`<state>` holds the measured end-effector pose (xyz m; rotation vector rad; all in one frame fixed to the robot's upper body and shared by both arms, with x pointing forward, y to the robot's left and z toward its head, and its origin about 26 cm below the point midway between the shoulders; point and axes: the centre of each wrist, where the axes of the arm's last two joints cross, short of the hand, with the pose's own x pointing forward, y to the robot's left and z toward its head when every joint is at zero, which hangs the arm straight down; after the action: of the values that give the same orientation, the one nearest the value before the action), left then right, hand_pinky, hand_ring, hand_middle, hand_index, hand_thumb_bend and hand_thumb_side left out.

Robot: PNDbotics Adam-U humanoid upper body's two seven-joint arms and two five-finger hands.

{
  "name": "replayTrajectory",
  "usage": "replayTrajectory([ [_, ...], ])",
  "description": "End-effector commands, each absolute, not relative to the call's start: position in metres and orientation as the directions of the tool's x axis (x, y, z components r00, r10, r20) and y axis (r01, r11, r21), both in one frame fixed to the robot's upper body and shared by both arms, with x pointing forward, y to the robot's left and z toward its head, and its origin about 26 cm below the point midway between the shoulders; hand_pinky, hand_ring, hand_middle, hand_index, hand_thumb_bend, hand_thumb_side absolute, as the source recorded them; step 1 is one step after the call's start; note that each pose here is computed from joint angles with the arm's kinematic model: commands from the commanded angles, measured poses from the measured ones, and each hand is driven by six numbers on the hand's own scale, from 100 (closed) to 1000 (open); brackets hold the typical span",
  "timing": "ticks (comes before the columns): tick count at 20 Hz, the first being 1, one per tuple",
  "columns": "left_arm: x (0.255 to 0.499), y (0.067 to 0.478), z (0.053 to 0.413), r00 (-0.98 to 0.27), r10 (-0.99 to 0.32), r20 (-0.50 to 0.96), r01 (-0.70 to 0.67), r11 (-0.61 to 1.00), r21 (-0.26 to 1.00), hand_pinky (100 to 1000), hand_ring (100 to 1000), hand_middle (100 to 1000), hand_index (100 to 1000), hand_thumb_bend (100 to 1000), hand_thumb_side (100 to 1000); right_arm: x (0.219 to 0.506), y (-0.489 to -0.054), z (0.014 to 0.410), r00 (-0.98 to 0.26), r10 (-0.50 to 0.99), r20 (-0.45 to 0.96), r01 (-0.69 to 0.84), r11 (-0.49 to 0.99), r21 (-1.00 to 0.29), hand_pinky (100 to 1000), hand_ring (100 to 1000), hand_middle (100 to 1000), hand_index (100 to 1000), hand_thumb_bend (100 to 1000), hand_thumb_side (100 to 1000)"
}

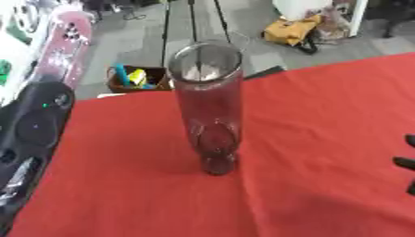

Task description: Arrange flowers into the vase.

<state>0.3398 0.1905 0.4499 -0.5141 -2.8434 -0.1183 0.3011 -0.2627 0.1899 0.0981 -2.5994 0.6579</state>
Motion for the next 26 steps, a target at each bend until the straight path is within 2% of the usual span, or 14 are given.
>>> replayTrajectory([
  [1,0.336,0.195,0.456,-0.913,0.31,0.266,0.339,0.938,0.067,100,100,100,100,100,545,0.299,-0.263,0.198,-0.905,0.045,0.422,-0.164,0.881,-0.445,872,1000,508,663,100,916],
  [12,0.337,0.19,0.451,-0.908,0.307,0.286,0.344,0.934,0.09,100,100,100,100,100,547,0.299,-0.263,0.199,-0.902,0.04,0.43,-0.172,0.88,-0.443,873,1000,507,663,100,914],
  [17,0.341,0.183,0.446,-0.887,0.314,0.339,0.364,0.926,0.097,100,100,100,100,100,597,0.299,-0.262,0.199,-0.901,0.038,0.431,-0.175,0.879,-0.444,874,1000,507,663,100,913],
  [26,0.338,0.177,0.447,-0.863,0.324,0.387,0.378,0.923,0.071,100,100,100,100,100,617,0.299,-0.261,0.199,-0.899,0.036,0.436,-0.181,0.876,-0.447,876,1000,506,663,100,913],
])
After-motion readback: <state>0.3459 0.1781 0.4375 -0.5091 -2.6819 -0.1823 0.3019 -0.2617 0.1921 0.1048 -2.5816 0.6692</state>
